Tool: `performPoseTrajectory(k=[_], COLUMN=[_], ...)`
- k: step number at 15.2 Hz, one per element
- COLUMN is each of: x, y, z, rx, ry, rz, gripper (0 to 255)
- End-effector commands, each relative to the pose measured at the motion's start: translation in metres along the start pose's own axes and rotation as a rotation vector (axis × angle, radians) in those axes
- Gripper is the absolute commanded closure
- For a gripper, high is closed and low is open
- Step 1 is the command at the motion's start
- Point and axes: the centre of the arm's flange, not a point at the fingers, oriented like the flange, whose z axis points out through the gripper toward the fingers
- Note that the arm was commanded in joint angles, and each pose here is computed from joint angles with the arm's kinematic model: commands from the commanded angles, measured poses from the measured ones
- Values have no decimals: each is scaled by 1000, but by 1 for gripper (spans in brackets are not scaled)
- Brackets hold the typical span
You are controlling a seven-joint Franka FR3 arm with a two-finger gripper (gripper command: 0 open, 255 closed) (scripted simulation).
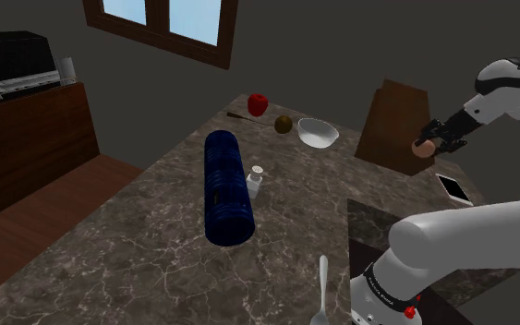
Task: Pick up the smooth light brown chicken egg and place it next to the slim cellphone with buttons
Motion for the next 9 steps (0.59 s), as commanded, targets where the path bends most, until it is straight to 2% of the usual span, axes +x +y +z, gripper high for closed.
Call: performPoseTrajectory(k=[1, 9], x=[12, 61], y=[27, 119], z=[-3, -15], rx=[-13, -13], ry=[-2, -2], rz=[1, 1], gripper=[255, 255])
